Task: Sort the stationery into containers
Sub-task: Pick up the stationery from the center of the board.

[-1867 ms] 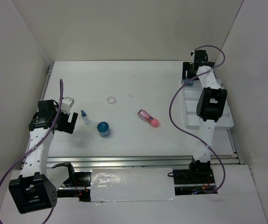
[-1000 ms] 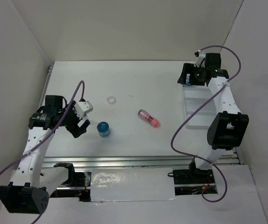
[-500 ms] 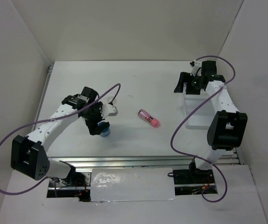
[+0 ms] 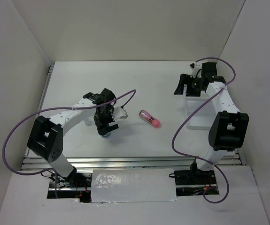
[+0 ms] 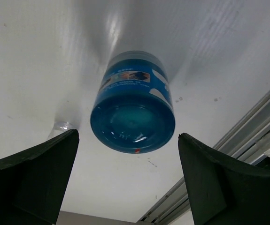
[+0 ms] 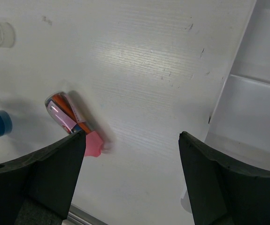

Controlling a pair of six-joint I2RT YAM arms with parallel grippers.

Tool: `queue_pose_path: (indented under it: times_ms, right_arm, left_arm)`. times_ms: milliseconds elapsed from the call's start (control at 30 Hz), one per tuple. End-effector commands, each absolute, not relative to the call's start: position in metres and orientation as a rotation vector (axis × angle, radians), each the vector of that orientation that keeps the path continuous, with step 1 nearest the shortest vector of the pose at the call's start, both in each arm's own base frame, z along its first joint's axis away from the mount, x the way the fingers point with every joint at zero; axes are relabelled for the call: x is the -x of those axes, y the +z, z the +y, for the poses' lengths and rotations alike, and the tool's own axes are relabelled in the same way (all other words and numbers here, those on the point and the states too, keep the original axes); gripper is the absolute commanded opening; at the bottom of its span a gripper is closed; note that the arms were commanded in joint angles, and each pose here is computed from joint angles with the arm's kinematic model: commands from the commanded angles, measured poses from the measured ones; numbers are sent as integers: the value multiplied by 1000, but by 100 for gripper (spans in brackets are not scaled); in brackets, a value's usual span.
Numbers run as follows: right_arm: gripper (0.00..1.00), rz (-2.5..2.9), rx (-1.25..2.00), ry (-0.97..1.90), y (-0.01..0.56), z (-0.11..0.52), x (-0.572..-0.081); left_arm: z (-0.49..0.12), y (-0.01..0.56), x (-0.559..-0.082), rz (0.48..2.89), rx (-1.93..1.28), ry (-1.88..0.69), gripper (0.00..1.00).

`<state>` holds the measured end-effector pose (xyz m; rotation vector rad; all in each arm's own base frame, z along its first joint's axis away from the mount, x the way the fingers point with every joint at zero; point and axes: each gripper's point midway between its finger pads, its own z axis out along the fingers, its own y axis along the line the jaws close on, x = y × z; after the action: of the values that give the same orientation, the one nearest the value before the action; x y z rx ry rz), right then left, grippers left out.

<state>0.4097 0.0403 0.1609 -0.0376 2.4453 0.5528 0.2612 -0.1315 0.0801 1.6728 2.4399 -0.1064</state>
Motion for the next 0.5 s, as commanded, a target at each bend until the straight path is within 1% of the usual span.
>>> queue_pose_path:
  times_ms: [0, 167, 467]
  right_arm:
    - [86, 2420, 57, 571, 172, 47, -407]
    - [86, 2424, 57, 571, 171, 47, -407]
    - [86, 2432, 53, 575, 168, 46, -407]
  left_arm:
    - [-129, 86, -277, 2477, -1651, 26, 99]
    - [-130, 80, -279, 2535, -1719, 62, 99]
    - [-120, 66, -261, 2629, -1860, 116, 99]
